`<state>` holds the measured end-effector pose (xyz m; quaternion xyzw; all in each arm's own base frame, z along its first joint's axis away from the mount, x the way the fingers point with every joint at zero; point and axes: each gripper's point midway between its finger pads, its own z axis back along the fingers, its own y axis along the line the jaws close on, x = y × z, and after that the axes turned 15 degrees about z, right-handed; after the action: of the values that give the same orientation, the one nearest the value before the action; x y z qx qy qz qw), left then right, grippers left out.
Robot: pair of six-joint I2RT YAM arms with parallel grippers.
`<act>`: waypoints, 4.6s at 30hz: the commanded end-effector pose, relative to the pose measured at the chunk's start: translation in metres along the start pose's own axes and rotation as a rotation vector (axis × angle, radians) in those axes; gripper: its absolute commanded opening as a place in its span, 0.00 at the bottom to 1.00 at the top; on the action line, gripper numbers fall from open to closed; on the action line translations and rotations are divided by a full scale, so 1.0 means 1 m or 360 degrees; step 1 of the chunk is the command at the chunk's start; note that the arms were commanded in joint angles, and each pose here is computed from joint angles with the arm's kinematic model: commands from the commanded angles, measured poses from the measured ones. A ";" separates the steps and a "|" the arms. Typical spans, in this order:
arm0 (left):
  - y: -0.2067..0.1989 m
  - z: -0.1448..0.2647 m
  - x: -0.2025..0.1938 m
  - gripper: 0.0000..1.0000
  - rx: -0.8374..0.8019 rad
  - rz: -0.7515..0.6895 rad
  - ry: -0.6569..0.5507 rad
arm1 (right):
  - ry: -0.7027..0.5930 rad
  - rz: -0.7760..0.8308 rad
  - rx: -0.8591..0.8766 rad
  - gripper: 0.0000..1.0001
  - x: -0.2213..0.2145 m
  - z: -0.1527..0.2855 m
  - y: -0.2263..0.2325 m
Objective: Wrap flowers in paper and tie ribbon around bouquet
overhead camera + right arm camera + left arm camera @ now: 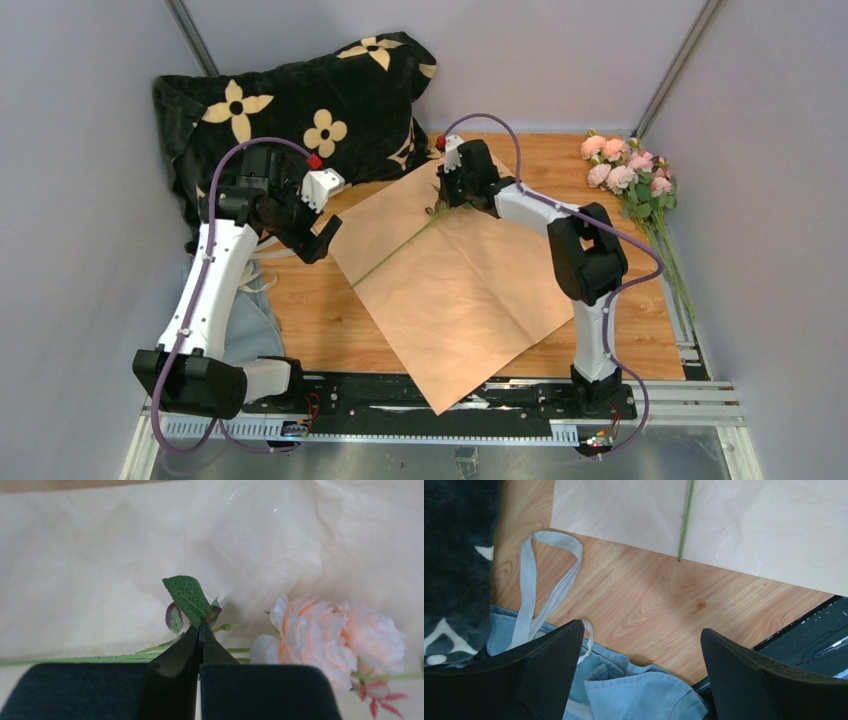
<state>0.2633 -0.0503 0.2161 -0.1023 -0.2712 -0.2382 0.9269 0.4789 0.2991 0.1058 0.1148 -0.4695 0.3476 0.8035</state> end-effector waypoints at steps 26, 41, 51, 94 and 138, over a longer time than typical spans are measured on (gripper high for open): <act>-0.003 -0.022 0.001 0.96 -0.0108 0.0061 0.0066 | 0.0227 0.0154 0.0460 0.22 -0.036 -0.006 -0.048; 0.011 -0.035 0.007 0.97 -0.0057 0.0107 0.0147 | 0.0754 -0.0201 -0.0639 0.76 -0.114 0.184 -0.273; 0.026 -0.057 0.003 0.97 -0.0010 0.0166 0.0285 | 0.1143 -0.0350 -0.0738 0.68 -0.207 0.211 -0.331; 0.024 -0.063 0.008 0.94 -0.0037 0.0253 0.0289 | 0.0339 -0.0415 -0.0916 0.00 -0.053 0.250 -0.325; -0.204 -0.110 0.176 0.01 -0.1205 0.0622 -0.0472 | -0.0396 -0.0650 0.0416 0.00 0.145 0.174 0.021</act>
<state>0.3296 -0.3238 0.2157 -0.4931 -0.2386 -0.1791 0.8172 0.3969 0.2842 0.3218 0.3596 -0.5002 0.1818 0.7664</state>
